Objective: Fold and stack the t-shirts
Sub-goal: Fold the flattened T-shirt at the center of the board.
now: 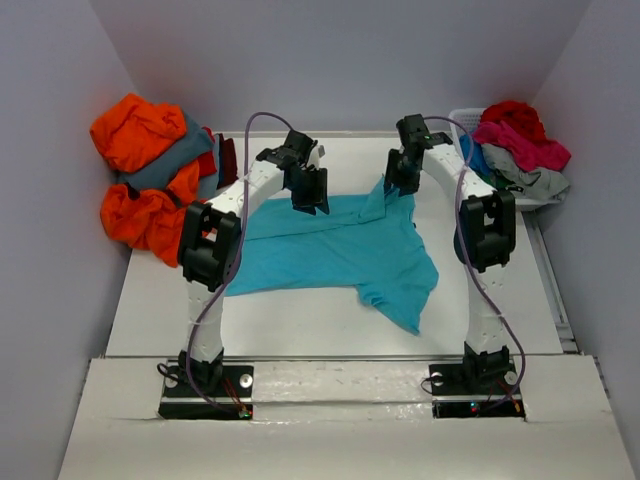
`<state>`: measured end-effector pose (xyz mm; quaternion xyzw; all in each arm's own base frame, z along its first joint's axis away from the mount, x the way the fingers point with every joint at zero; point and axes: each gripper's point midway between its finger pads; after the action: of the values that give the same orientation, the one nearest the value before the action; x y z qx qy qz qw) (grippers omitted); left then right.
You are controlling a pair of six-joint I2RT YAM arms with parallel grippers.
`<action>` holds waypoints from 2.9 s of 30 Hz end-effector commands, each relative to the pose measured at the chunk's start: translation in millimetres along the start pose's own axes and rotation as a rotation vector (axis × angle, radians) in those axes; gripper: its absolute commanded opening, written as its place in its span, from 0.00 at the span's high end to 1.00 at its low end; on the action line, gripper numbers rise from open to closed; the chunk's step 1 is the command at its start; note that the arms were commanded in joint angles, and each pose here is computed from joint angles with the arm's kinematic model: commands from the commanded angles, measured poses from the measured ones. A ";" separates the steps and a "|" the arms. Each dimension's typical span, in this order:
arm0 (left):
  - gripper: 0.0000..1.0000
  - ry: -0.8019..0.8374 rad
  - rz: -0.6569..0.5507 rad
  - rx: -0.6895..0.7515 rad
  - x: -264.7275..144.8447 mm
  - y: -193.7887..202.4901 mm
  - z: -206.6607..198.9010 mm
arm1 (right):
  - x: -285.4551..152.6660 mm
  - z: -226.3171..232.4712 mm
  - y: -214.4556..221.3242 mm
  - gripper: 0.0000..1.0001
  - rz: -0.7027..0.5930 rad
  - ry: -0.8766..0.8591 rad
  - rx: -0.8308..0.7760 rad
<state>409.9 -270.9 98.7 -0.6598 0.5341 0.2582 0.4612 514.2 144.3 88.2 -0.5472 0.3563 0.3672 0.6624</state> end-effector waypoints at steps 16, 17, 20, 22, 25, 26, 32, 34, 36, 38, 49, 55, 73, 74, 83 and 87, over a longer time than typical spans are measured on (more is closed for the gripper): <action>0.49 0.011 -0.058 0.001 -19.4 -18.2 1.8 | -6.5 31.2 53.7 0.60 0.129 -0.169 0.053; 0.49 0.006 -0.060 -0.007 -20.2 -19.8 6.9 | -4.5 31.9 53.6 0.60 0.129 -0.172 0.053; 0.49 0.001 -0.056 -0.009 -19.7 -17.3 8.8 | 2.7 33.0 52.8 0.60 0.137 -0.173 0.051; 0.49 -0.004 -0.059 -0.018 -21.0 -19.1 13.5 | 6.4 32.4 53.0 0.59 0.144 -0.166 0.051; 0.49 -0.010 -0.065 -0.023 -23.6 -21.2 18.4 | 11.4 30.7 54.4 0.59 0.149 -0.156 0.053; 0.49 -0.012 -0.065 -0.023 -23.3 -20.9 19.0 | 12.0 30.8 54.5 0.59 0.149 -0.156 0.055; 0.49 -0.016 -0.064 -0.031 -22.7 -22.6 23.4 | 19.9 30.9 56.6 0.59 0.157 -0.155 0.058; 0.49 -0.016 -0.061 -0.031 -22.5 -22.0 23.4 | 20.6 31.5 56.1 0.59 0.156 -0.157 0.060; 0.49 -0.017 -0.059 -0.030 -21.9 -21.8 23.8 | 20.8 32.4 55.9 0.60 0.157 -0.162 0.060; 0.49 -0.017 -0.058 -0.032 -21.0 -21.8 24.1 | 20.2 33.2 56.3 0.63 0.160 -0.166 0.063; 0.49 -0.019 -0.057 -0.040 -19.5 -23.3 28.6 | 9.7 34.6 61.3 0.91 0.174 -0.181 0.066; 0.49 -0.019 -0.058 -0.042 -19.4 -23.2 28.5 | -25.7 43.3 56.9 0.93 0.145 -0.197 0.042; 0.49 -0.044 -0.022 -0.052 -13.3 -11.8 37.2 | -93.6 53.6 124.4 0.93 0.287 -0.195 -0.053; 0.49 -0.047 -0.018 -0.052 -12.8 -10.2 38.4 | -94.1 59.3 131.6 0.93 0.304 -0.200 -0.068; 0.49 -0.051 0.003 -0.052 -11.0 -2.4 41.5 | -76.3 88.4 179.1 0.92 0.457 -0.202 -0.141; 0.49 -0.048 0.007 -0.053 -10.5 -3.1 40.6 | -61.4 87.2 191.8 0.80 0.490 -0.136 -0.179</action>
<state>414.6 -233.5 79.8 -0.6630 0.5187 0.2994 0.4491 329.2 249.4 77.2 -0.4694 0.3763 0.5764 0.5530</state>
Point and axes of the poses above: each gripper's point midway between its finger pads, its own x axis out along the fingers, its own z axis along the line the jaws close on, y = z × x, and after that the axes turned 4 degrees about -x, right-handed
